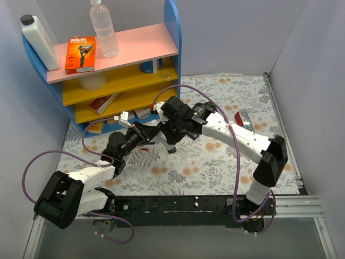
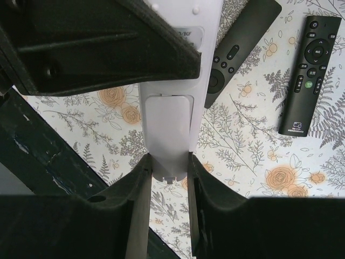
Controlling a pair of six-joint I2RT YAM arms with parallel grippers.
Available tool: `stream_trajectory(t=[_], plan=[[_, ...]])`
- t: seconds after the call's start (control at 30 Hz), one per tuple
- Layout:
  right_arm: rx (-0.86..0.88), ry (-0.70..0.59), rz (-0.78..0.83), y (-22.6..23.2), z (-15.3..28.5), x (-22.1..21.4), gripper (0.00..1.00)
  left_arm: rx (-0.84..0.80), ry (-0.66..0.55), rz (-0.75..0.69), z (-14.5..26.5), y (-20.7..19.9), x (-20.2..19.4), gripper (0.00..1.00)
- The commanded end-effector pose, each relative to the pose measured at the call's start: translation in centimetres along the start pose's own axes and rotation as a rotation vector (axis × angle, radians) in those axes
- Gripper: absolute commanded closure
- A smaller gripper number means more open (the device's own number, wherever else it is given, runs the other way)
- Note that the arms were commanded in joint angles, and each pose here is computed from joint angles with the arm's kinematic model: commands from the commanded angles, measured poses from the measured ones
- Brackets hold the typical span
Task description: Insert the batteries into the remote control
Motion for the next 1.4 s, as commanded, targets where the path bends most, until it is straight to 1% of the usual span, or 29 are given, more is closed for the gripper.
stream_trajectory(t=[0.0,0.13,0.5,0.9,1.37], plan=[[0.023,-0.073,-0.029,0.6,1.0,1.0,0.84,-0.051,-0.033,-0.033,-0.6,-1.6,1.6,1.00],[-0.020,-0.065,-0.009,-0.1,0.9,0.8,0.85,-0.047,-0.056,-0.031,-0.3,-1.5,1.7,1.00],[-0.011,-0.032,-0.024,0.1,-0.2,0.4,0.84,-0.063,-0.064,-0.026,-0.3,-1.8,1.9,1.00],[-0.017,-0.033,-0.068,0.1,-0.5,0.6,0.84,-0.077,-0.066,0.006,-0.1,-1.8,1.6,1.00],[-0.001,-0.065,-0.096,0.2,-0.9,1.2,0.83,-0.079,-0.040,0.034,0.4,-1.7,0.4,1.00]])
Point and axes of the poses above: each gripper's point midway between its finger pads, its own z axis back along the fingers, its own y axis along the line the jaws close on, x = y × z, the point moved 3 cm from there along z, back along the fingers, and after that the axes turned 14 degrees about -z, right-handed, at the moved point
